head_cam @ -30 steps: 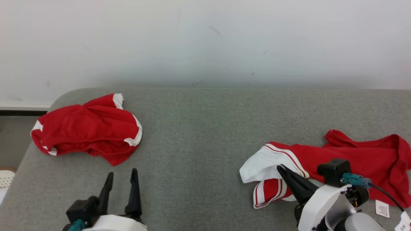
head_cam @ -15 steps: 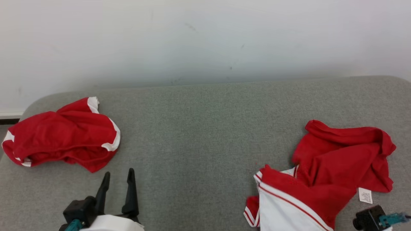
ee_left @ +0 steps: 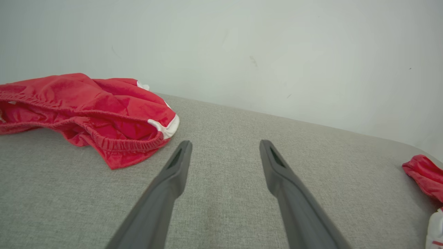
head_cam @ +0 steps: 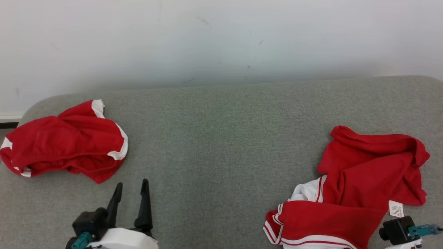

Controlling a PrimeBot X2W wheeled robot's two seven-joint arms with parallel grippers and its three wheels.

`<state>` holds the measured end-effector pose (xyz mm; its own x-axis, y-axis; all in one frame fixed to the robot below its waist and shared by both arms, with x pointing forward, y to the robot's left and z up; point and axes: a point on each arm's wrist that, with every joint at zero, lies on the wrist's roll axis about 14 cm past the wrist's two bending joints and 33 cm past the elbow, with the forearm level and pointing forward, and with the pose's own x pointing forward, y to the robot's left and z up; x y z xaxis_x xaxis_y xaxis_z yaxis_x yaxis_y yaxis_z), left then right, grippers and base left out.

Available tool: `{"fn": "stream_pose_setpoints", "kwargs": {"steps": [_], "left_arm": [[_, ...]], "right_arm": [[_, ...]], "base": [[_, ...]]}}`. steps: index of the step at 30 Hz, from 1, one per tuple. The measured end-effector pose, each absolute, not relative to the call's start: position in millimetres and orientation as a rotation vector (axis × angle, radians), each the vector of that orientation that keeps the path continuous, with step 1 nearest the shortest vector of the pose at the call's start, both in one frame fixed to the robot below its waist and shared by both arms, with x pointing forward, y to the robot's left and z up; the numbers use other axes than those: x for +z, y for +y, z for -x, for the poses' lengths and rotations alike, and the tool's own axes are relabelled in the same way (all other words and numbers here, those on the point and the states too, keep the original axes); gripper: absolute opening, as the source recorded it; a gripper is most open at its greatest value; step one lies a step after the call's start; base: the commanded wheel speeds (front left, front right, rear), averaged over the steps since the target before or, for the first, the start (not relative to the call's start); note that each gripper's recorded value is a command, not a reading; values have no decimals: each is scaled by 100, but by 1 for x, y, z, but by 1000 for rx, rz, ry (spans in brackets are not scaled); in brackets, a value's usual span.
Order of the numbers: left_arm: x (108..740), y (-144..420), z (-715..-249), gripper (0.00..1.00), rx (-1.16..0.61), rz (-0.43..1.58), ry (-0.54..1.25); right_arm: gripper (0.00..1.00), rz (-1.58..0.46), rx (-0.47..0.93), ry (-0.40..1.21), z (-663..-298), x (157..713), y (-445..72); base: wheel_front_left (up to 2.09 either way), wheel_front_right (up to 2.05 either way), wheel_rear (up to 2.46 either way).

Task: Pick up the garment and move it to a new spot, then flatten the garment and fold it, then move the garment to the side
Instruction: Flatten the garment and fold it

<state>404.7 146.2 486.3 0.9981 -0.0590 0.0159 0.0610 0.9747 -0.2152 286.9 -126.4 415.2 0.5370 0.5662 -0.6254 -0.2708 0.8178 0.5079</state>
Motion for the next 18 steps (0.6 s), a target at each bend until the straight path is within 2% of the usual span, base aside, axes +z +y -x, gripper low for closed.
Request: {"fn": "stream_pose_setpoints", "kwargs": {"steps": [6,11,18], "left_arm": [[491,148,-400,100,-59,215,-22],[495,153,-396,100,-42,218,-34],[496,160,-394,100,-19,234,-37]], "right_arm": [[100,-427,592,680,-313,475,-114],[100,-331,541,501,-351,509,-132],[100,-218,576,560,-386,493,-104]], "base": [[0,0,0],[0,0,0],[0,0,0]]}}
